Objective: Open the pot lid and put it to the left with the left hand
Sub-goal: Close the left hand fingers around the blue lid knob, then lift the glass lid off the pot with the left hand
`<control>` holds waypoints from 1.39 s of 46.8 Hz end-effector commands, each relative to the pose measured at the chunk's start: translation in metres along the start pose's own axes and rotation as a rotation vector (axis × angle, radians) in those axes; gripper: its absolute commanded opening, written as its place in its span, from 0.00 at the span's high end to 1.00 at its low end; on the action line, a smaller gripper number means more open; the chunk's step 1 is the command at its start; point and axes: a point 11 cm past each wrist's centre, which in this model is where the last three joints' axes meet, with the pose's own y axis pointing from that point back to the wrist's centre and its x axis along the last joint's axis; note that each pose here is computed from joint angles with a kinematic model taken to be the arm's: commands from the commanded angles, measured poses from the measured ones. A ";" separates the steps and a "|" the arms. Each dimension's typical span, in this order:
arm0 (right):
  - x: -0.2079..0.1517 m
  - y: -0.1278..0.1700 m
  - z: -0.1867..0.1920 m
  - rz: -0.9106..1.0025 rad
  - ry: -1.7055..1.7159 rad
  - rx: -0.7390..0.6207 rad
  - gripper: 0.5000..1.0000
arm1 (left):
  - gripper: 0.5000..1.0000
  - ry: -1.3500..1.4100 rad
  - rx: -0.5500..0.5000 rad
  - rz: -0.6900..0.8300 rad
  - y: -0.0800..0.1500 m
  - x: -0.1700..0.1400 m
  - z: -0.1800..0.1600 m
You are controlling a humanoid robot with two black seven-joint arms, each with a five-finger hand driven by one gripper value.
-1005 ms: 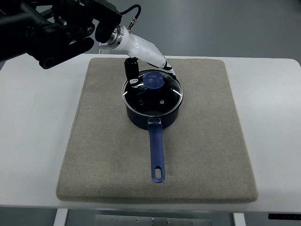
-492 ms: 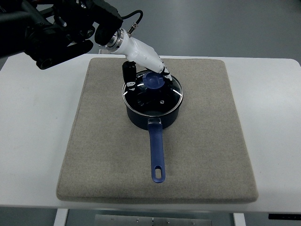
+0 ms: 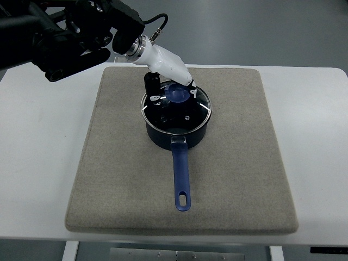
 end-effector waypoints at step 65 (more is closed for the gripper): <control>0.000 0.000 0.000 0.000 0.000 0.000 0.17 | 1.00 -0.010 0.080 0.178 0.023 0.025 -0.027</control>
